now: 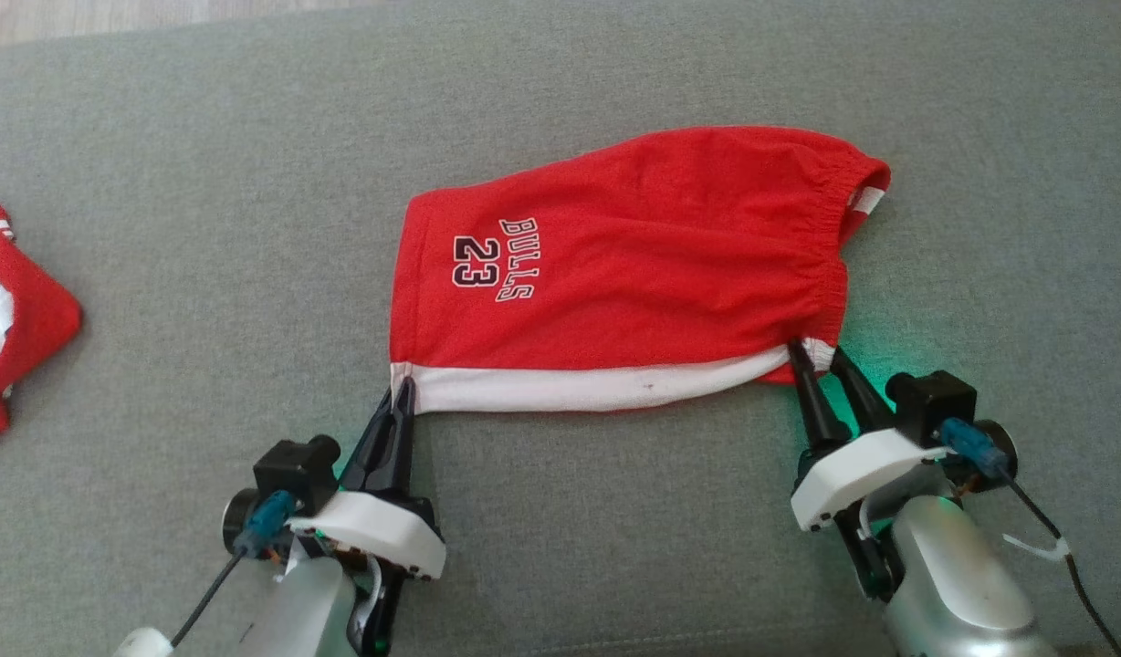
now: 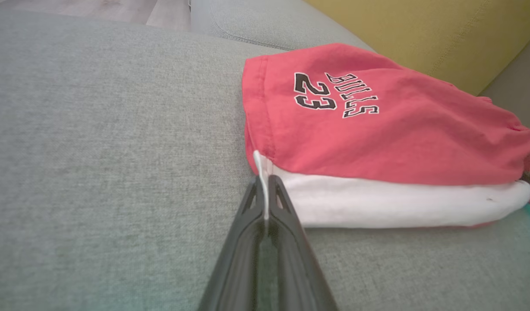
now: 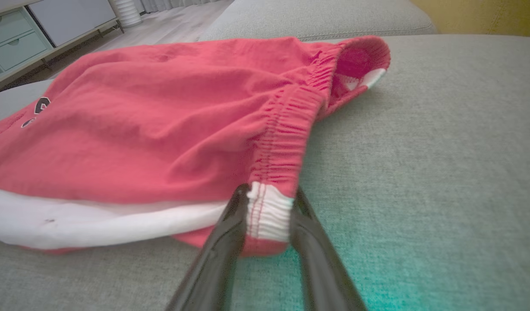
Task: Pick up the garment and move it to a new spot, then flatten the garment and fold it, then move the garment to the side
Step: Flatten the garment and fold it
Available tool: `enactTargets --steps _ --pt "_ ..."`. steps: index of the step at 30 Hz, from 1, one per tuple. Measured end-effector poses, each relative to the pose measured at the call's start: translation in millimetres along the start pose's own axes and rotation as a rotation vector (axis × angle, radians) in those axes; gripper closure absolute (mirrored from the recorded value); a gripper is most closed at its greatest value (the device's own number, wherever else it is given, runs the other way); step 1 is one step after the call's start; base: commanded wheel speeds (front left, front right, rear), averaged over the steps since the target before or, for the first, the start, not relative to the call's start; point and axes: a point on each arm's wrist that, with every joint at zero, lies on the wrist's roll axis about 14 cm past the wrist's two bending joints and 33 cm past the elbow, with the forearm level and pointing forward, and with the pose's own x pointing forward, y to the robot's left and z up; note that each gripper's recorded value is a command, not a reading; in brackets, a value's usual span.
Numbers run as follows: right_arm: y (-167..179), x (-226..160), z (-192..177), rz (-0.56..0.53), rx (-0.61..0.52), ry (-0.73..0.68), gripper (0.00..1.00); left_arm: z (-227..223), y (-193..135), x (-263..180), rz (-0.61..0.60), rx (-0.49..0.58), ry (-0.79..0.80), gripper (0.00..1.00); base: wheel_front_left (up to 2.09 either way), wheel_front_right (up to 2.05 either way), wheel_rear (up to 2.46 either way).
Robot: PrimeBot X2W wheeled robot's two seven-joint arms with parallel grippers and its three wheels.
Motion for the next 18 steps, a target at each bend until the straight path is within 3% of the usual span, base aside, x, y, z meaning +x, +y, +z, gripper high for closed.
enactTargets --steps 2,7,13,18 --pt "0.6 0.6 -0.1 0.001 0.008 0.000 0.77 0.8 0.4 -0.1 0.001 0.000 -0.003 1.00 0.00 0.00 0.00" --pt "0.6 -1.0 1.3 -0.002 0.026 -0.007 1.00 3.4 -0.5 -0.4 -0.001 0.007 -0.010 1.00 0.00 0.00 0.00" --pt "9.6 -6.8 37.0 0.022 0.050 -0.120 1.00 48.2 -1.7 -2.3 0.003 0.012 -0.144 1.00 0.00 0.00 0.00" --pt "31.9 -17.9 84.3 0.102 0.055 -0.262 1.00 109.2 -8.5 -15.4 -0.007 0.081 -0.322 1.00 0.00 0.00 0.00"
